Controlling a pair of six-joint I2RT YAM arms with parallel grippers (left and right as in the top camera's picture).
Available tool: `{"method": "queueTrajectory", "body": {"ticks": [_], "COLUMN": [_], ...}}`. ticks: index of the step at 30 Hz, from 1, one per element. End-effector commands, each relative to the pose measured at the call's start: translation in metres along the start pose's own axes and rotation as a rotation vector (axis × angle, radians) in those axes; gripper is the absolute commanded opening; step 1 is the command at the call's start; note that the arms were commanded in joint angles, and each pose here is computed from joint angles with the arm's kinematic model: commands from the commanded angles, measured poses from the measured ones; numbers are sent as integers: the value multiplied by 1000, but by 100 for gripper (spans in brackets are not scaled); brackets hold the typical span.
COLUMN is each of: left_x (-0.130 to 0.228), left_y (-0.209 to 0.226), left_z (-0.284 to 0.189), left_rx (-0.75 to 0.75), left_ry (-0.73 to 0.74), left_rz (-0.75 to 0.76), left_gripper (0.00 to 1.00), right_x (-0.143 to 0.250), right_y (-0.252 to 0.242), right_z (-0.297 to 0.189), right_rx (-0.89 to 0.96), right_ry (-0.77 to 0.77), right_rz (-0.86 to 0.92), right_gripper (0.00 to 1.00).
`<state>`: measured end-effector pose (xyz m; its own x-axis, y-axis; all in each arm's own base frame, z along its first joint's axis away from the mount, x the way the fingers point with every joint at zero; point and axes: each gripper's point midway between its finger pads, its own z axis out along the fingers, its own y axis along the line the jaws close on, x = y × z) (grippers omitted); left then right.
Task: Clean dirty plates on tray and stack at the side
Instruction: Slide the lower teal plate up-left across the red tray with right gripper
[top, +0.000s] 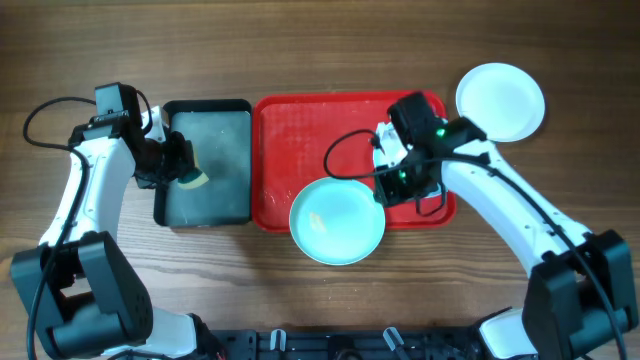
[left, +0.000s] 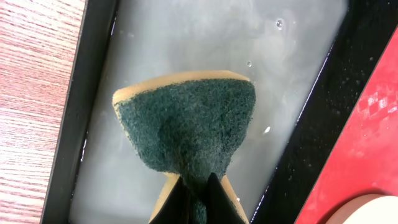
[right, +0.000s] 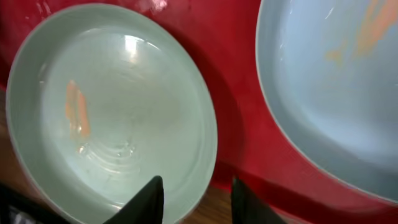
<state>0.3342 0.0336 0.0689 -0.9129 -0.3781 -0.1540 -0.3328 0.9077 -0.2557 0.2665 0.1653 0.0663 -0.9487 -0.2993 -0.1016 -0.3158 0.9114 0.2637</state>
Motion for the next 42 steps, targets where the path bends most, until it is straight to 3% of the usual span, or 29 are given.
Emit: {"method": "queueTrajectory", "body": {"ticks": [1,10,42], "left_x": [0,0,0], "left_y": [-5,-5,-6], "left_z": [-6,-6,-6], "left_rx": [17,17,20], "left_ry": [-19,-19,-19], "left_rz": [7,7,7], "left_gripper": [4,4,4], "right_x": [15,12,19], "right_y": [-3,-3,-11], "right_z": [25,37,46], "right_rx": [-18,-38,41], "right_ry": [25,-21,-18], "right_rz": [50,37,14], "right_gripper": [34,26,16]}}
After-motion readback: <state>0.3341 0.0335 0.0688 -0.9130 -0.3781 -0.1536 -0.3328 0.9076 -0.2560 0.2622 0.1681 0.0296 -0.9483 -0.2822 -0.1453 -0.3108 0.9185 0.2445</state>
